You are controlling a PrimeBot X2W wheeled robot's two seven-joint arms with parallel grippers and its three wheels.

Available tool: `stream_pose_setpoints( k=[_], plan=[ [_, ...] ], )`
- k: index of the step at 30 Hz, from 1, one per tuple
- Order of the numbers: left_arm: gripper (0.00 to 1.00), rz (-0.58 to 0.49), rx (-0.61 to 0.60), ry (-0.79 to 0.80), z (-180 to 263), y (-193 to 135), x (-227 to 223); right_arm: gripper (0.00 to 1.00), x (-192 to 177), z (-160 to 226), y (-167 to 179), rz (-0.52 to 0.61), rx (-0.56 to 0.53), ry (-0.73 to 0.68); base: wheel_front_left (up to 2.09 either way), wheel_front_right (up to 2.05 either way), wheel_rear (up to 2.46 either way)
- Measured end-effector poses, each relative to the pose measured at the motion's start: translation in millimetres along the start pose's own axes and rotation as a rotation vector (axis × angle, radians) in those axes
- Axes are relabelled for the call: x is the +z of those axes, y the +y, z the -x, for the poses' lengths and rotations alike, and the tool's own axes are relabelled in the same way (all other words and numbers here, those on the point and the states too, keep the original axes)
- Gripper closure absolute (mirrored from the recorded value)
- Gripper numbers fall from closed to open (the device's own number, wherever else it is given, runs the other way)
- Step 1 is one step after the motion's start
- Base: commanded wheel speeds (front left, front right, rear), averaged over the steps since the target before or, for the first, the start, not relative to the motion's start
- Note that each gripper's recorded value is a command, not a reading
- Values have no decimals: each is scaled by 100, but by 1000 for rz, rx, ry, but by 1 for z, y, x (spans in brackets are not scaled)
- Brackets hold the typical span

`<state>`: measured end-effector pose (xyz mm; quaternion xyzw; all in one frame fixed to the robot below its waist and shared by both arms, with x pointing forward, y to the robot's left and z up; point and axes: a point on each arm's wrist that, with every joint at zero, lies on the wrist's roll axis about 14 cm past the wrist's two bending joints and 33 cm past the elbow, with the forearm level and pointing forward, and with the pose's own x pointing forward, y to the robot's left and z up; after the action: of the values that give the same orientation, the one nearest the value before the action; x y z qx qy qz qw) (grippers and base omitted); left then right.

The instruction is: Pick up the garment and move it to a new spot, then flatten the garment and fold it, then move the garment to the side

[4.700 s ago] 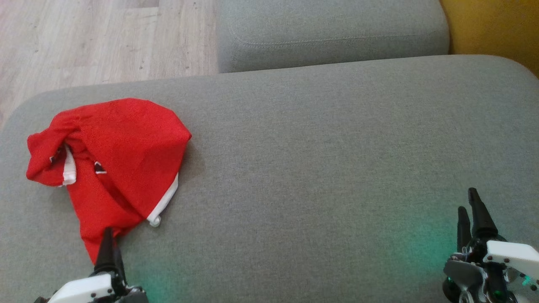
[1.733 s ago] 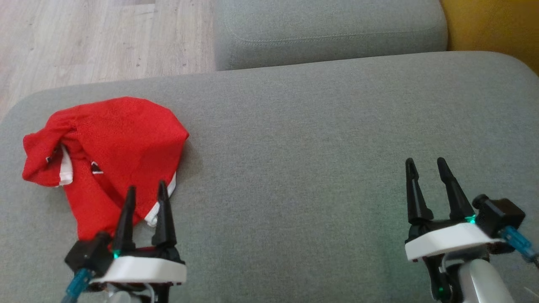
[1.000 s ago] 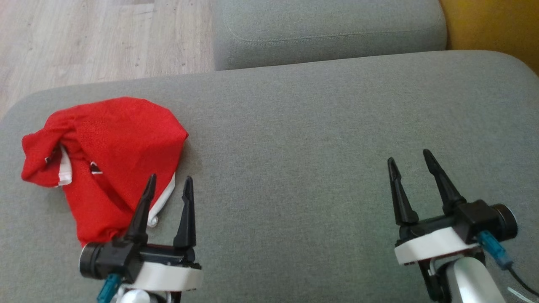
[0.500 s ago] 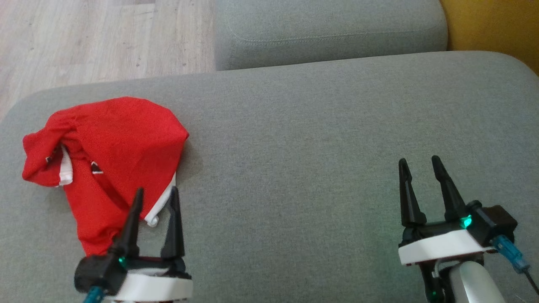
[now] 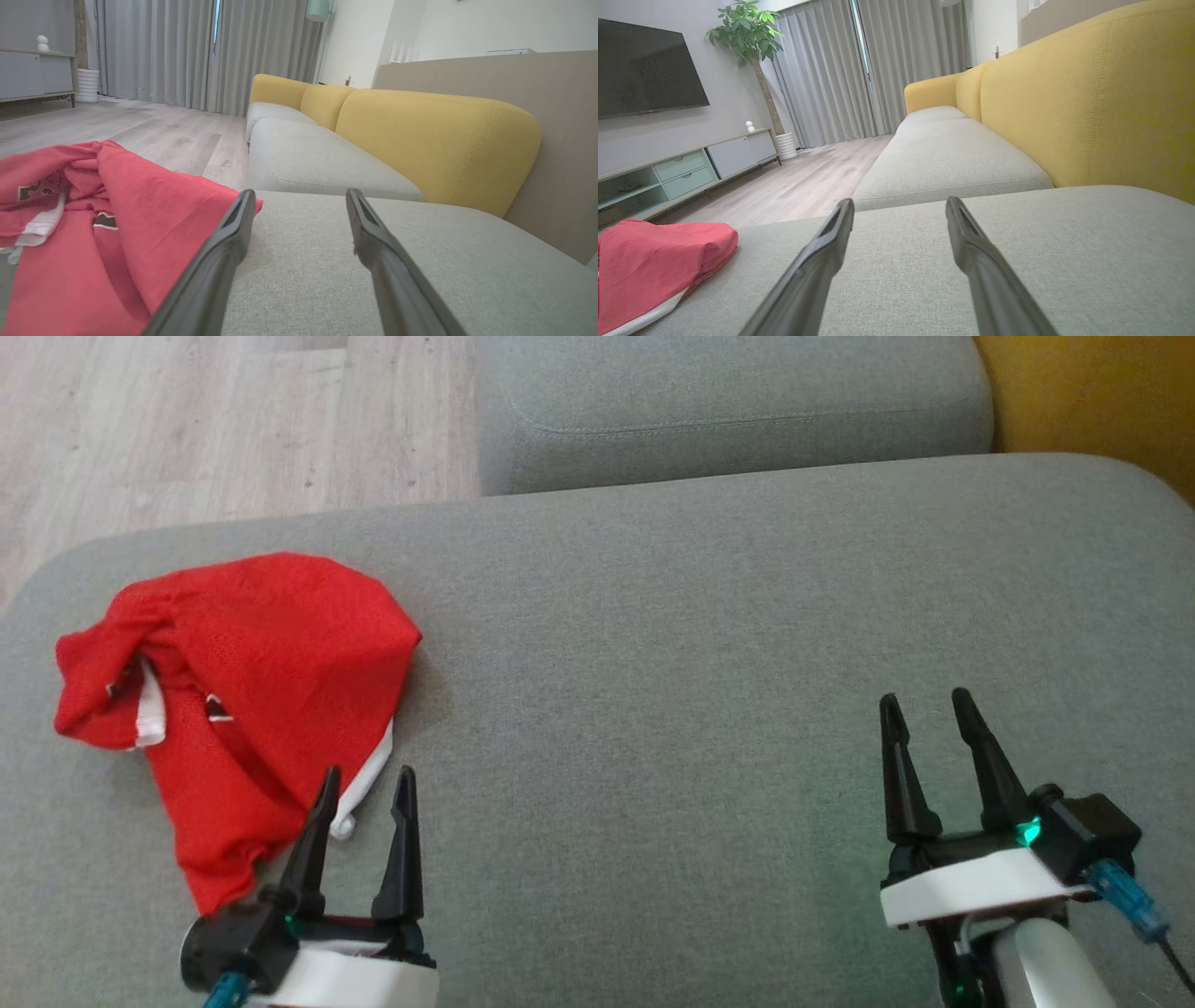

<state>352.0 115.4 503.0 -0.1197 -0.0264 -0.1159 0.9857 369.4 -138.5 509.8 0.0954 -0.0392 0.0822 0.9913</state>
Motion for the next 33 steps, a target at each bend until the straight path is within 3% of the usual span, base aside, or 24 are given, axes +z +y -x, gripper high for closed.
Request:
stream_pose_setpoints(
  k=[8, 24, 33],
  plan=[
    [0, -9, 70, -15, 10, 21, 5, 0, -3, -6, 19, -12, 57, 9, 0, 0, 0],
    [0, -42, 324, -63, 73, 85, 21, 0, -28, -9, 106, -79, 316, 90, 0, 0, 0],
    [0, -52, 420, -97, 105, 102, 29, 0, -34, -5, 155, -101, 462, 120, 0, 0, 0]
  ],
)
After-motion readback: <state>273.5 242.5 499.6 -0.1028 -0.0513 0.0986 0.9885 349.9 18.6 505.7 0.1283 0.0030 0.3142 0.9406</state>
